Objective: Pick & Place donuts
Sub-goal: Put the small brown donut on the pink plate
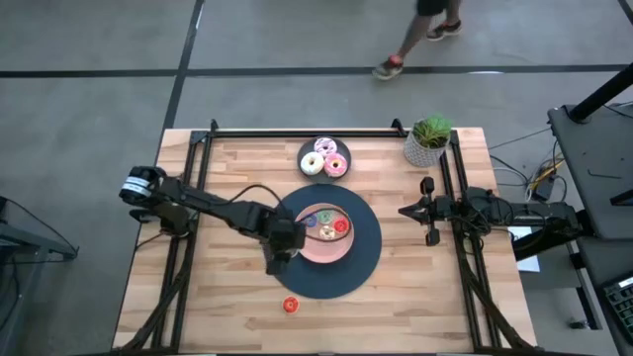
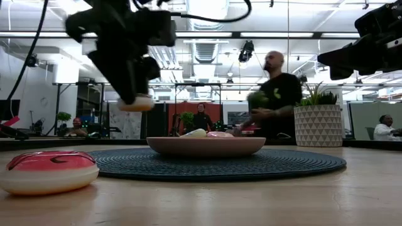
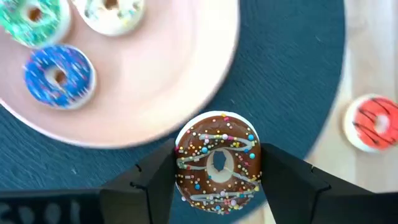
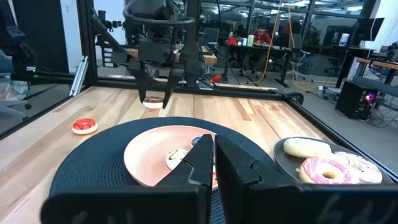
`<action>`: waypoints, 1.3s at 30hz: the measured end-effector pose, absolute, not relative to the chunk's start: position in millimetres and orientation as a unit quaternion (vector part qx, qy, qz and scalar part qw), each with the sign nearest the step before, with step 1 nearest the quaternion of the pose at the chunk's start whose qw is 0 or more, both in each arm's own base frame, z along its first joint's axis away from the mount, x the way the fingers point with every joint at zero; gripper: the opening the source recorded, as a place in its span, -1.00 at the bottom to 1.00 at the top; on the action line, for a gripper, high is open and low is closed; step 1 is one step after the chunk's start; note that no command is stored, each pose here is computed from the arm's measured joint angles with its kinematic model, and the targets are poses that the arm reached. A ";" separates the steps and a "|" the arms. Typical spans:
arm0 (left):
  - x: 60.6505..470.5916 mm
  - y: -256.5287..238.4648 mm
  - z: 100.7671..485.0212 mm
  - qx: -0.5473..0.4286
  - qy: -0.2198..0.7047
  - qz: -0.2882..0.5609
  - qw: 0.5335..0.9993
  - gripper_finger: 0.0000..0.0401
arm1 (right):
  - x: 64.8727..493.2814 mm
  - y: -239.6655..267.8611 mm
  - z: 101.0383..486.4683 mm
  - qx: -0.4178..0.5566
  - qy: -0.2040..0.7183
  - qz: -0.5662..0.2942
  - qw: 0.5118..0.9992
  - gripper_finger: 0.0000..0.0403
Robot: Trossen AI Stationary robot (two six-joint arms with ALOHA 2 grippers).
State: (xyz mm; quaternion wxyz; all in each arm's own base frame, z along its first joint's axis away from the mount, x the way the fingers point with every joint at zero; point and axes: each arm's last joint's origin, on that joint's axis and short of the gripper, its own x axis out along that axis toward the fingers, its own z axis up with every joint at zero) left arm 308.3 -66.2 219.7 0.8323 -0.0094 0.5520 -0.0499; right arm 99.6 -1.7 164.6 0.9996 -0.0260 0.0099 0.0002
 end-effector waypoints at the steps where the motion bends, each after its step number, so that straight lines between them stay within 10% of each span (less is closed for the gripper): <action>1: 311.6 -63.3 219.3 -0.009 0.552 -0.048 0.833 -0.06 | 99.7 -1.7 164.5 -0.026 0.010 0.000 1.000 -0.96; 39: 375.8 -27.4 191.8 -0.038 0.533 -0.019 0.845 -0.06 | 99.8 -1.8 164.4 -0.026 0.011 0.000 1.000 -0.96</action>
